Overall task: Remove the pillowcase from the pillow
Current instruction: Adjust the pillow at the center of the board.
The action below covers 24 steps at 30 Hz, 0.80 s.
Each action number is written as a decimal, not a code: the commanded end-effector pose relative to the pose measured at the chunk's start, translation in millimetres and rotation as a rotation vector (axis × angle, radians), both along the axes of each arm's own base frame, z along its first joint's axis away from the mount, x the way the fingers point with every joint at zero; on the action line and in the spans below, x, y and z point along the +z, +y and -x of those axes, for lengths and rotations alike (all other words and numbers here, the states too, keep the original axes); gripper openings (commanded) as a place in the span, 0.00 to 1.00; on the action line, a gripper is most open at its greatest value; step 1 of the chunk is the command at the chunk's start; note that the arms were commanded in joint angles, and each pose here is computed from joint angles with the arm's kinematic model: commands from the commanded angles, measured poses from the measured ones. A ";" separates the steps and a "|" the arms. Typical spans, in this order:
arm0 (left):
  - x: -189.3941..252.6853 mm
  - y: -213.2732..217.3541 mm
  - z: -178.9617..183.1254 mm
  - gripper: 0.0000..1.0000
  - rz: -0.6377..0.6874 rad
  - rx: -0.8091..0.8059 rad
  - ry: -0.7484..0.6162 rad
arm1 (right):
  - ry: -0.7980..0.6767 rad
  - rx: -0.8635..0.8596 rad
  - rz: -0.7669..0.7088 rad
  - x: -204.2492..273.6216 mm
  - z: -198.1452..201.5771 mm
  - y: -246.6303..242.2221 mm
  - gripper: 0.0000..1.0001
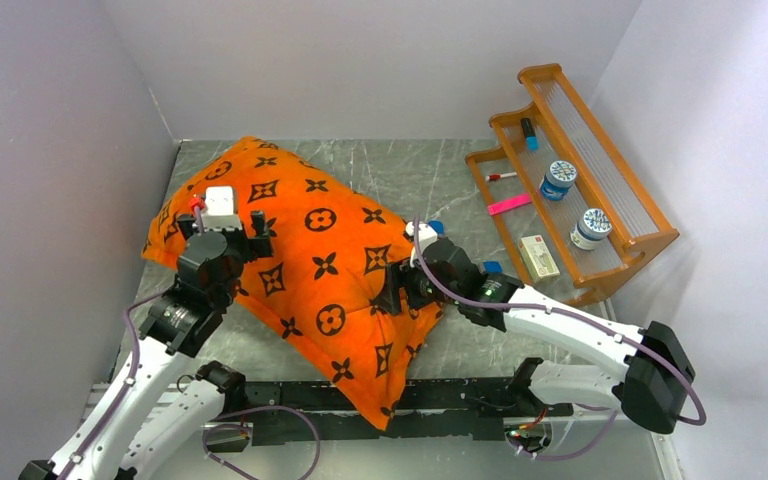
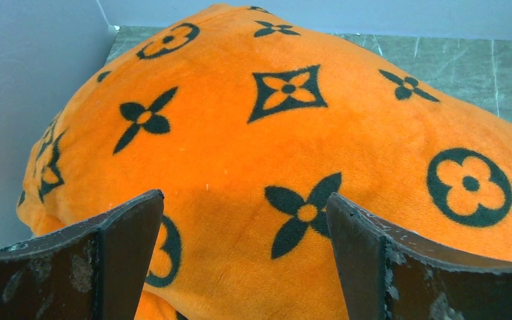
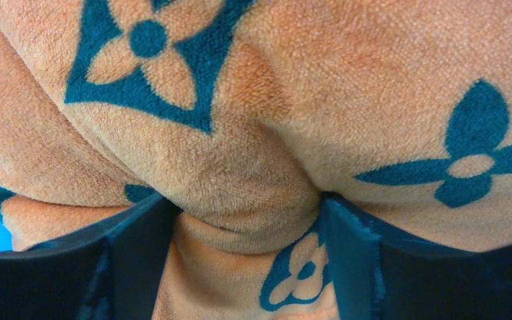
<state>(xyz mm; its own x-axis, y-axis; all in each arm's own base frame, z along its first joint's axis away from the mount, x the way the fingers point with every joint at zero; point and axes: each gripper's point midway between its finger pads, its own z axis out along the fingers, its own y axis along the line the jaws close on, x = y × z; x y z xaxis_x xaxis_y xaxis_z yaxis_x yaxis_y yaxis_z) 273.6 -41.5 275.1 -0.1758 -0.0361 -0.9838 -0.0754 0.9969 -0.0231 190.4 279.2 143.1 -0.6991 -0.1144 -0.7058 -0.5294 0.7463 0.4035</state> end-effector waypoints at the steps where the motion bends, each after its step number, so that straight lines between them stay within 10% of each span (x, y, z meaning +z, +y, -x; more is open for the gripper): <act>1: 5.5 -14.1 -7.6 0.97 0.045 -0.046 0.007 | 0.062 -0.025 0.064 -41.4 1.9 -16.3 0.72; 8: 21.7 -25.0 -25.9 0.97 0.026 -0.055 0.070 | 0.036 -0.011 0.059 -47.2 2.6 -20.5 0.01; 24: 8.6 35.0 -130.4 0.97 0.104 0.021 0.312 | -0.061 0.067 0.012 -33.5 2.0 -14.3 0.00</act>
<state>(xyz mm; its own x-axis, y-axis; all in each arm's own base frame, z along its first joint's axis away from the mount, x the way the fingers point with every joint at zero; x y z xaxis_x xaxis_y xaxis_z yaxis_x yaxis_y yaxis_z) 388.0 -2.6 285.9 -0.4243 -0.1063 -0.8993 -0.1765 0.9838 -0.0330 192.8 278.5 137.0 -0.6359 -0.0816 -0.7675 -0.5935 0.6874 0.4186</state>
